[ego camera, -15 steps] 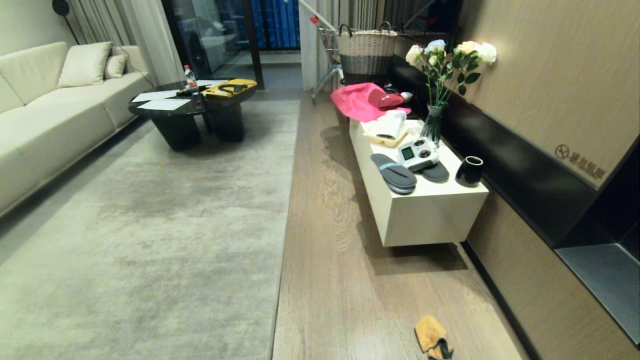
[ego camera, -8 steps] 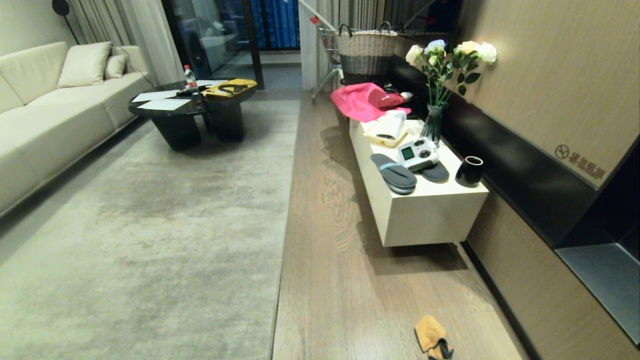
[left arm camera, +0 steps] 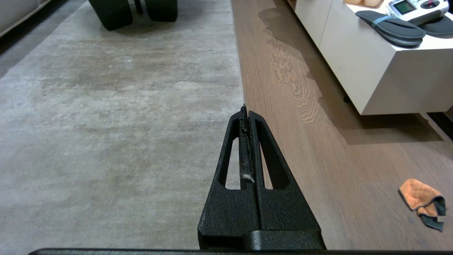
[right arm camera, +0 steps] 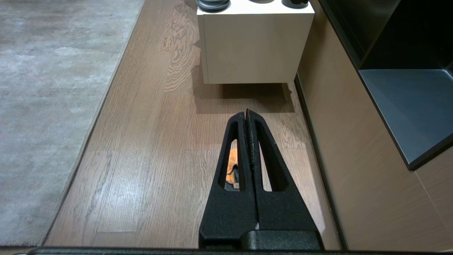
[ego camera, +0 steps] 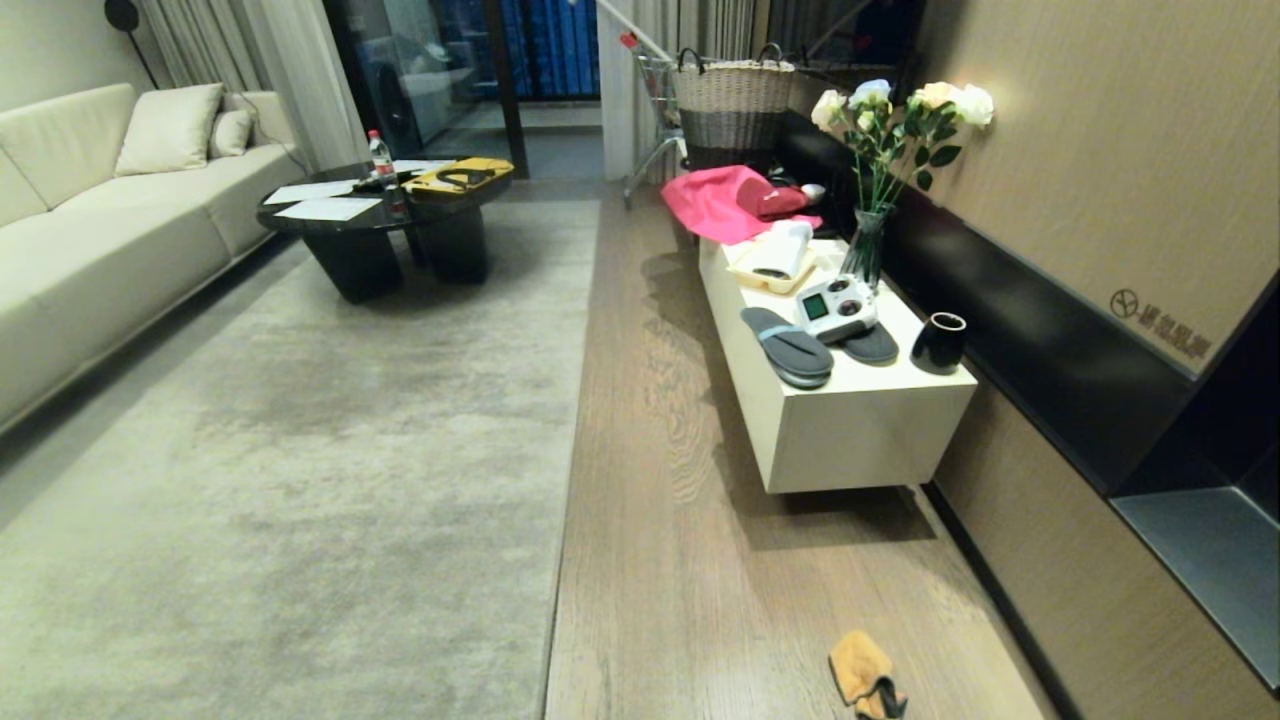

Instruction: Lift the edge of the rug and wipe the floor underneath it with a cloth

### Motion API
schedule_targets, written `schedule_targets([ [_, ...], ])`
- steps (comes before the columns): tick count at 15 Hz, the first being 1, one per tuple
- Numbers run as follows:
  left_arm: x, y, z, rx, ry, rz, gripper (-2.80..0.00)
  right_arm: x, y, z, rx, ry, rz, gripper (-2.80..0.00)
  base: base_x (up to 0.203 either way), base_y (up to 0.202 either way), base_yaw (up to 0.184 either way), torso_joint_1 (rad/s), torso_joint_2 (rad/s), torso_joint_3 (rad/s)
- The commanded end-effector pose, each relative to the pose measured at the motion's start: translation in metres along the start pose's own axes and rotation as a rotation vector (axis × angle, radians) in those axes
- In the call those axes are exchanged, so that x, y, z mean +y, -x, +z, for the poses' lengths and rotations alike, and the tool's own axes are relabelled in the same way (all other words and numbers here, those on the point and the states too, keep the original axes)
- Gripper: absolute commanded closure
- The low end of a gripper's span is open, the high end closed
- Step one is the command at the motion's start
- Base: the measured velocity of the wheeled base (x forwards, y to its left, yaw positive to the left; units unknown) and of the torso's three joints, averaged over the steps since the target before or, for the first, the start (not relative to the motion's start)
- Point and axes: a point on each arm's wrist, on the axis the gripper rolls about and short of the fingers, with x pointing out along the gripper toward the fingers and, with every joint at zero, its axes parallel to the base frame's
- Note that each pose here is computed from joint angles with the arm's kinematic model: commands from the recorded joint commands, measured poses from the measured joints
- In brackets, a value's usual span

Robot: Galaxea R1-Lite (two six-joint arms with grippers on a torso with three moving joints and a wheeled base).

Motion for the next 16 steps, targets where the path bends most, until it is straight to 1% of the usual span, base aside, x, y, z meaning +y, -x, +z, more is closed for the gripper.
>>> schedule_targets([
  [1,0.0,-0.0001,0.0,0.001,0.0,0.0,0.0,0.0,-0.0003,-0.0005,0.004,0.0,0.001,0.0,0.0,0.0,0.0,0.0,0.0,0.0],
  [12,0.0,-0.0001,0.0,0.001,0.0,0.0,0.0,0.0,-0.0002,-0.0006,0.003,-0.001,0.0,0.0,0.0,0.0,0.0,0.0,0.0,0.0],
  [14,0.0,-0.0001,0.0,0.001,0.0,0.0,0.0,0.0,-0.0002,-0.0006,0.003,0.0,0.001,0.0,0.0,0.0,0.0,-0.004,-0.22,-0.244],
  [16,0.0,-0.0001,0.0,0.001,0.0,0.0,0.0,0.0,-0.0003,-0.0005,0.005,-0.001,0.001,0.0,0.0,0.0,0.0,0.002,-0.36,-0.364],
])
